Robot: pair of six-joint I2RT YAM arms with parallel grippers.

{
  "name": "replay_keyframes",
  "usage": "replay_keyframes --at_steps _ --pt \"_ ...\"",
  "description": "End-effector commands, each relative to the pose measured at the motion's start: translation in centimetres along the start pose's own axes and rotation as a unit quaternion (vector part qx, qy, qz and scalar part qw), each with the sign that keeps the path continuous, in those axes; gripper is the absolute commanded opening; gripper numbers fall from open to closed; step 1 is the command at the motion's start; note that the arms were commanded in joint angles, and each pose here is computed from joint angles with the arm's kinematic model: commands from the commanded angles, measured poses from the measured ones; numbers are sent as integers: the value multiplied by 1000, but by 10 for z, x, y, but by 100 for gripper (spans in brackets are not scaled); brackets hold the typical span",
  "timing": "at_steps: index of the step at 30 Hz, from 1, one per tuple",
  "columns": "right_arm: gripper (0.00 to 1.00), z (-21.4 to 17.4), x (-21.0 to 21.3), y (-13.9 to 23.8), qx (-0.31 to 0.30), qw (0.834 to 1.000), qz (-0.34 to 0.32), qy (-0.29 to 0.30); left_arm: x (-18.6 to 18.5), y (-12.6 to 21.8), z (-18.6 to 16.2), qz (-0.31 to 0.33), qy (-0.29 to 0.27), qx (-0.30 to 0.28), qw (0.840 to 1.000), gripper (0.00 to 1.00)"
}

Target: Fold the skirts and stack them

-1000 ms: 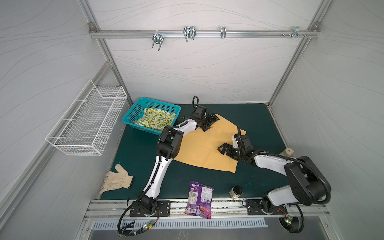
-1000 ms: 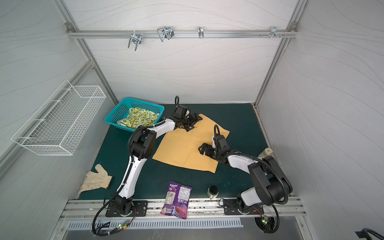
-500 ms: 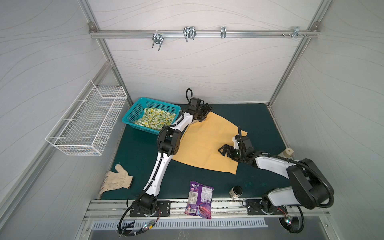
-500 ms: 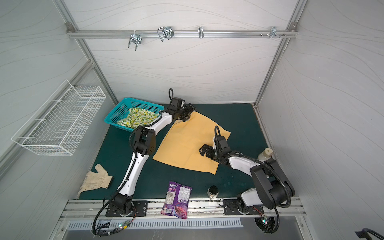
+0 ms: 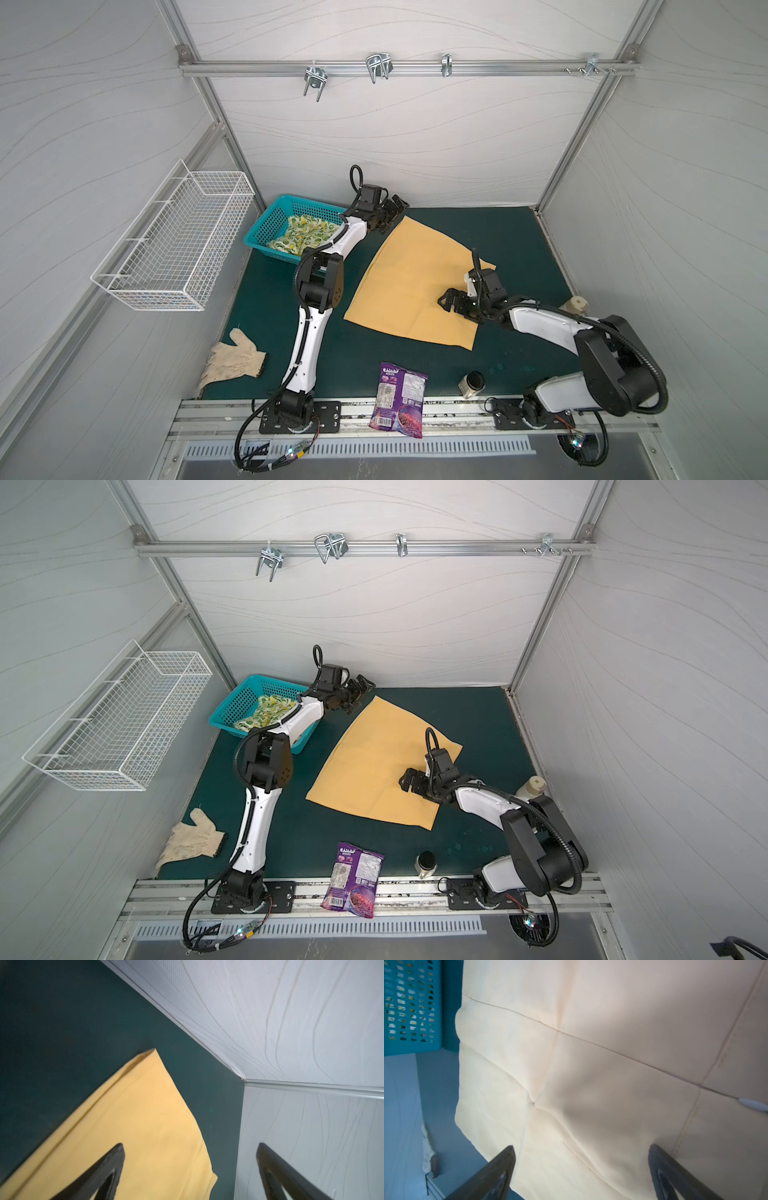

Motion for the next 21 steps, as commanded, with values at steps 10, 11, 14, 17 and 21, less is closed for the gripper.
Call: replay_keyframes --at_steps 10,11,14,17,21 --pt "99 31 65 63 -70 980 -64 176 -13 137 -79 26 -33 1 999 99" --pt "99 29 68 68 -76 976 -72 193 -4 147 -91 45 -24 6 999 99" --pt "99 21 70 76 -85 963 -103 233 18 176 -122 87 -5 14 996 99" --pt "99 12 67 80 -88 956 -115 254 37 202 -150 123 29 20 992 99" --pt "99 5 63 84 -87 957 -104 257 59 226 -180 151 58 20 987 99"
Point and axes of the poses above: each gripper's point midway between its finger pads, its own y axis back along the fingers, its own x axis along the line the jaws close on, z = x × y, the point moved 4 cm from there along y, back along the fingers, and after that the axes turned 11 degrees about -y, right-handed, at the moved point
